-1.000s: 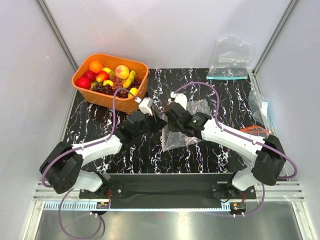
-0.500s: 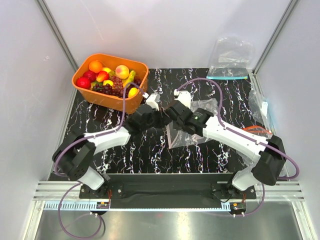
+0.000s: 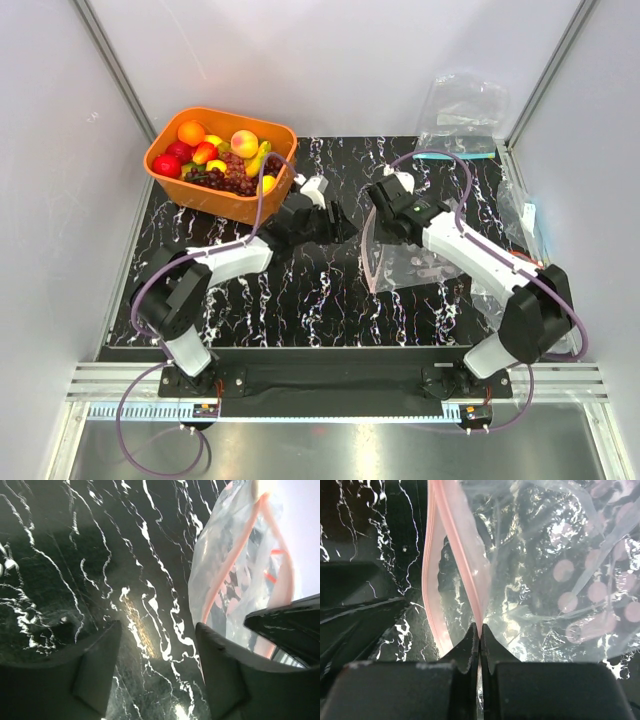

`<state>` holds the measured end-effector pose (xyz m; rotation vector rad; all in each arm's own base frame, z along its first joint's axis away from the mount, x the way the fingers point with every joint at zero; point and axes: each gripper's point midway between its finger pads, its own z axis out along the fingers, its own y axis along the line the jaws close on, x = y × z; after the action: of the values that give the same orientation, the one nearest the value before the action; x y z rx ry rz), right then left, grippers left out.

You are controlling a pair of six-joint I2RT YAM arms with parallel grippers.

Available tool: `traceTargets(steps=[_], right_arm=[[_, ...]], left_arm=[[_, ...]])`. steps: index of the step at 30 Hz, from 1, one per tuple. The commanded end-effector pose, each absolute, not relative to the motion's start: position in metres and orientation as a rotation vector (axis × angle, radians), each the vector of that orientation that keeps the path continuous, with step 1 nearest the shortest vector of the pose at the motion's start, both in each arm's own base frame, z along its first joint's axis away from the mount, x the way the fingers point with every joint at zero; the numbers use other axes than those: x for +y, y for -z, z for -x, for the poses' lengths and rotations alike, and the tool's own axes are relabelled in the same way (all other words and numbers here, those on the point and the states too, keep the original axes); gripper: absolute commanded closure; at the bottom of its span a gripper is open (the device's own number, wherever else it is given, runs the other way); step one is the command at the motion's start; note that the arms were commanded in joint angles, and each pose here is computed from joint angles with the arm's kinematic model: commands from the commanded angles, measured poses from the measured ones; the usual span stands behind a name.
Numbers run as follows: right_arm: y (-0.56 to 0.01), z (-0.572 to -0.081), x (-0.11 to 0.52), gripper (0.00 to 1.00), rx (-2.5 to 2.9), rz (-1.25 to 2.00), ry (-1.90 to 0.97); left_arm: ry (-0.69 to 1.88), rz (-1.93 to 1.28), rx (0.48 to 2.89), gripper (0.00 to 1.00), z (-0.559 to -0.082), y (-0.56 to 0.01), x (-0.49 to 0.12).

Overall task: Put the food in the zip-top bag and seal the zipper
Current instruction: Adjust the zipper food storage bag at the center of the board, then pick up the fake fruit from the bin.

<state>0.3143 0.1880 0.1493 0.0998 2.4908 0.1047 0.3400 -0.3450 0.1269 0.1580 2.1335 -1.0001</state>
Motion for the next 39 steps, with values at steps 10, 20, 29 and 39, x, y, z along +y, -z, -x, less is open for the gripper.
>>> traceTargets(steps=[10, 20, 29, 39], right_arm=[[-0.137, -0.350, 0.201, 1.00, 2.517, -0.081, -0.268], [-0.149, -0.355, 0.201, 1.00, 2.504, -0.048, -0.266], [-0.161, -0.356, 0.204, 1.00, 2.500, -0.006, -0.278], [-0.165, -0.354, 0.200, 1.00, 2.500, 0.026, -0.255]], left_arm=[[0.690, 0.047, 2.042, 0.01, -0.378, -0.234, -0.264], [0.222, 0.247, 2.088, 0.01, -0.453, -0.258, -0.114], [-0.138, 0.084, 2.146, 0.01, -0.534, -0.241, -0.091], [-0.122, 0.132, 2.153, 0.01, -0.583, -0.221, -0.053]])
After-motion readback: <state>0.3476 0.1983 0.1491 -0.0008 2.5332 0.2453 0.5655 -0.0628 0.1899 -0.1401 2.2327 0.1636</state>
